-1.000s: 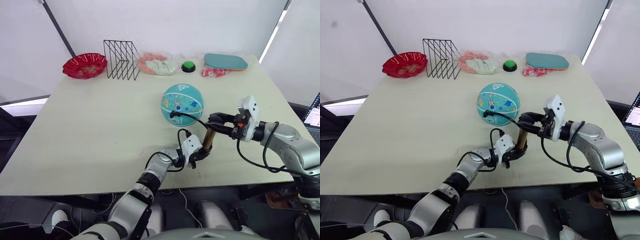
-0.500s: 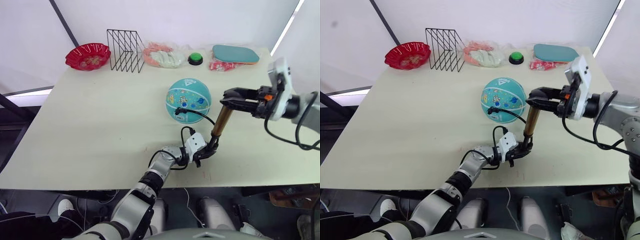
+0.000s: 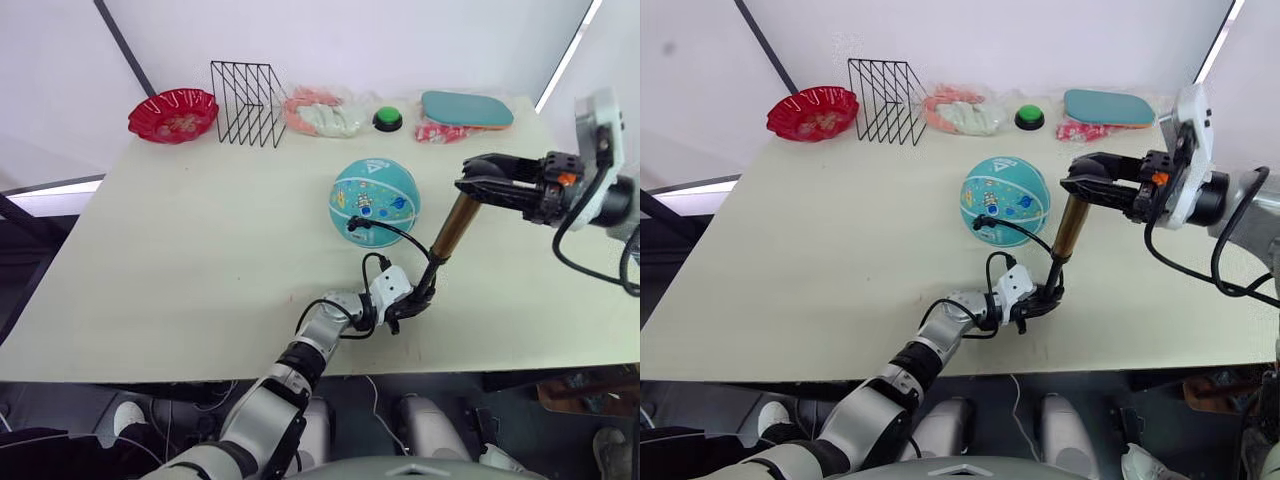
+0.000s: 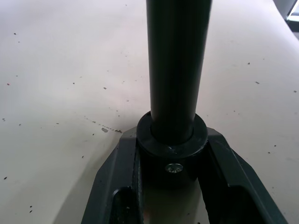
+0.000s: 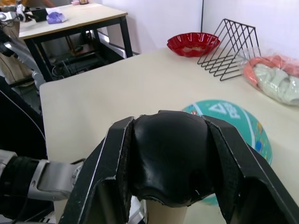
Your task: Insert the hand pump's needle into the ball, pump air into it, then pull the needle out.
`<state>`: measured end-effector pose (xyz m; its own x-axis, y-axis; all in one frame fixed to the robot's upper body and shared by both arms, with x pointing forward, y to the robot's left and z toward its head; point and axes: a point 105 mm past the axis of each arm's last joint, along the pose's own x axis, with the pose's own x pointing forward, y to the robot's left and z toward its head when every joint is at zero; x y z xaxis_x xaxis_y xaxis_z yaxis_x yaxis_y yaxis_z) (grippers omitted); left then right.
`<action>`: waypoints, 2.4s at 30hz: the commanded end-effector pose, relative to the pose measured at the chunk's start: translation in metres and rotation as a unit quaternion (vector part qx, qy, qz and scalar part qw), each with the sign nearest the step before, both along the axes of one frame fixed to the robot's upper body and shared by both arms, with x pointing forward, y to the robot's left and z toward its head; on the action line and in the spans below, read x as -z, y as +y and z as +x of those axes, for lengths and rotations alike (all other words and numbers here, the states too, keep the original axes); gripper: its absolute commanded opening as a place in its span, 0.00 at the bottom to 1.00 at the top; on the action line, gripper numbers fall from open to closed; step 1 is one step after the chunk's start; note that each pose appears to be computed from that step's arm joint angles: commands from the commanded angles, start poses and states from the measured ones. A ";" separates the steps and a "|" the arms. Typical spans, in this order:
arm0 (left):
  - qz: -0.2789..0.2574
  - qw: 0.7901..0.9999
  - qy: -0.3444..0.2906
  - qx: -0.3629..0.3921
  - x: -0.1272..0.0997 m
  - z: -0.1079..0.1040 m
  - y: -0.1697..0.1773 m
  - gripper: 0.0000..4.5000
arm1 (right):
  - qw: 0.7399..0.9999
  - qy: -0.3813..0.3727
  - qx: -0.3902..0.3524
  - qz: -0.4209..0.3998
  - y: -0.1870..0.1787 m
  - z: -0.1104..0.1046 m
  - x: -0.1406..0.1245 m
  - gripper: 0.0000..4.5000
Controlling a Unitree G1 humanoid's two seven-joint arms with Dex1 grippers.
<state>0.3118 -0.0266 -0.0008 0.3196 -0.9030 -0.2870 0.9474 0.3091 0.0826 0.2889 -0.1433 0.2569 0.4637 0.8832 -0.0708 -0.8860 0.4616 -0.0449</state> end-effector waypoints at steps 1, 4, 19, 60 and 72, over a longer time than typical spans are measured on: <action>0.043 0.997 0.069 -0.013 0.040 -0.017 0.017 0.23 | 0.998 0.050 0.023 -0.030 0.001 0.010 0.042 0.36; 0.042 0.997 0.068 -0.015 0.039 -0.017 0.017 0.23 | 0.995 0.091 0.022 -0.047 0.005 0.012 0.082 0.36; 0.040 0.997 0.060 -0.023 0.035 -0.010 0.017 0.23 | 0.983 0.162 0.007 -0.085 0.026 0.000 0.177 0.36; 0.013 1.000 0.013 0.020 -0.028 0.008 0.015 0.63 | 0.989 0.109 0.003 -0.103 0.031 0.003 0.148 0.36; -0.001 0.999 0.024 0.045 -0.056 -0.003 0.041 0.84 | 0.992 0.071 0.012 -0.107 0.028 0.004 0.129 0.36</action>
<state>0.3129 0.0152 0.0388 0.2482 -0.9055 -0.3442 0.9671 0.2521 0.0342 0.2918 -0.1043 0.1538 0.4317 0.8777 -0.2079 -0.9015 0.4278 -0.0657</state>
